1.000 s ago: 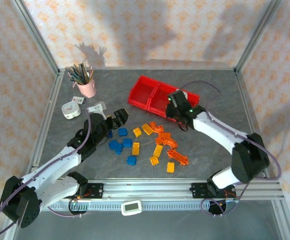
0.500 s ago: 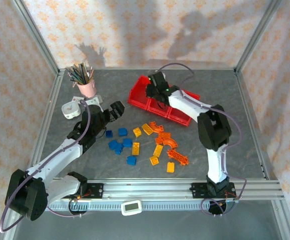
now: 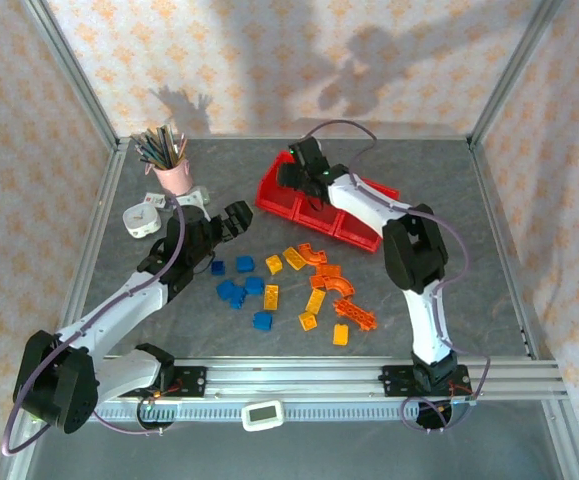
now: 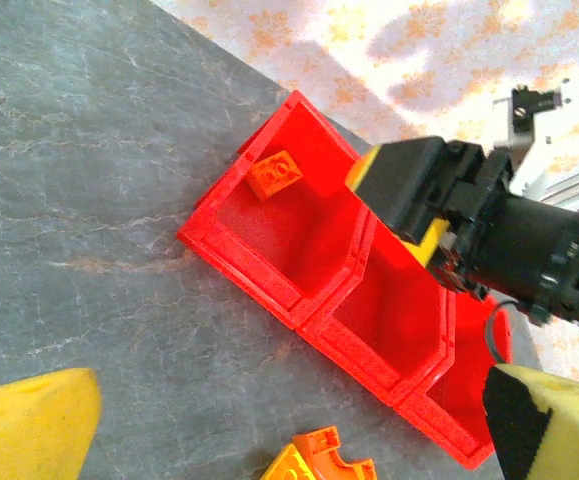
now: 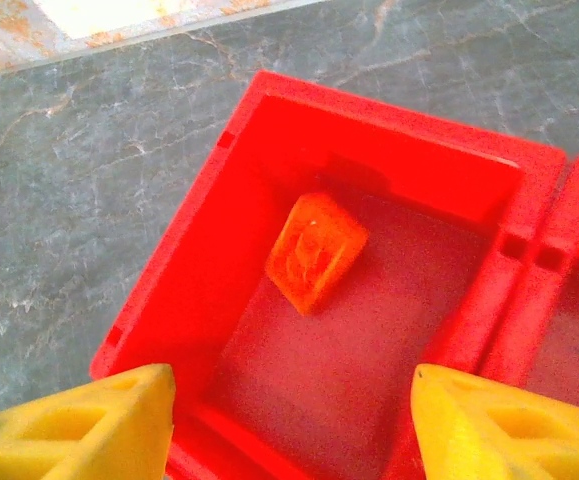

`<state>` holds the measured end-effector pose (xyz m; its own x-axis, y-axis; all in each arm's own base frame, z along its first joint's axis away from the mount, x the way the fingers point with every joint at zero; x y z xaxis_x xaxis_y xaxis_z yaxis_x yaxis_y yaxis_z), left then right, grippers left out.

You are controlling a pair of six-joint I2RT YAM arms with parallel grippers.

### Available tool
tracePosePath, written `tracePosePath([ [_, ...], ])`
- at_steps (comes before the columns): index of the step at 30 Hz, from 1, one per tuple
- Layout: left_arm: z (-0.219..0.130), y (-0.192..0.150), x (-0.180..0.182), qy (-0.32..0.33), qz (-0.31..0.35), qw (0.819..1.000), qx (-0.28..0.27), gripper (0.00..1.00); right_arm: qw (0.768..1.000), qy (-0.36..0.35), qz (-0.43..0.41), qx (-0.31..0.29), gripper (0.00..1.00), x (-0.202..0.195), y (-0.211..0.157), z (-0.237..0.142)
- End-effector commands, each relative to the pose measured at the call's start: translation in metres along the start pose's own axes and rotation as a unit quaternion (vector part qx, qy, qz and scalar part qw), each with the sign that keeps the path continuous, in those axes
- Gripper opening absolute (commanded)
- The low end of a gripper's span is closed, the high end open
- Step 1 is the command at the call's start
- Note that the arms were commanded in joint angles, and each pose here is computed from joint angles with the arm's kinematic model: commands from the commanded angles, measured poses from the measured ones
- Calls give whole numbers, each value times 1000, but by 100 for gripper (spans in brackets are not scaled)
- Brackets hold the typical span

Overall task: Sort the legos into containers by color
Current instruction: Place the lego in the container, then pick up the lego from the center of the table.

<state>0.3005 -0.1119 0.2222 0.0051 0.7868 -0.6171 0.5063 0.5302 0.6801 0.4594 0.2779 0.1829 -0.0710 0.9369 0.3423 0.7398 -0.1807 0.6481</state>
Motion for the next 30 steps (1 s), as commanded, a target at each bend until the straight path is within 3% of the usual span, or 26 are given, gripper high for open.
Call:
tracePosePath([
  [1, -3, 1, -5, -13, 14, 1000, 18, 99, 1000, 24, -4, -16, 67, 1, 6, -56],
  [7, -7, -18, -9, -29, 20, 998, 52, 99, 1000, -4, 2, 4, 72, -36, -37, -102],
  [14, -11, -45, -22, -47, 30, 995, 82, 99, 999, -36, 1, 38, 75, -69, -91, -130],
  [22, -15, -62, -30, -60, 12, 995, 77, 99, 993, -46, -60, 95, 77, -75, -146, -124],
  [30, -19, -65, -24, -51, 0, 996, 70, 99, 978, -61, -134, 150, 78, -73, -170, -97],
])
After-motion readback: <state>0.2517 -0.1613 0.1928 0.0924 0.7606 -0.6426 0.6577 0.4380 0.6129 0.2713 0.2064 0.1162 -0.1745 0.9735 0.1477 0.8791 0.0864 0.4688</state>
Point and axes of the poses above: each hand's point on the last joint's axis, 136 mm out from that joint toward the fingers, its own z axis out along the fingers, its own x axis along the line the jaws close on, y = z × x, the point moved 6 cm from there along -z, back along the fingers, and after that the axes turned 2 degrees about z, right-handed, at the moved point
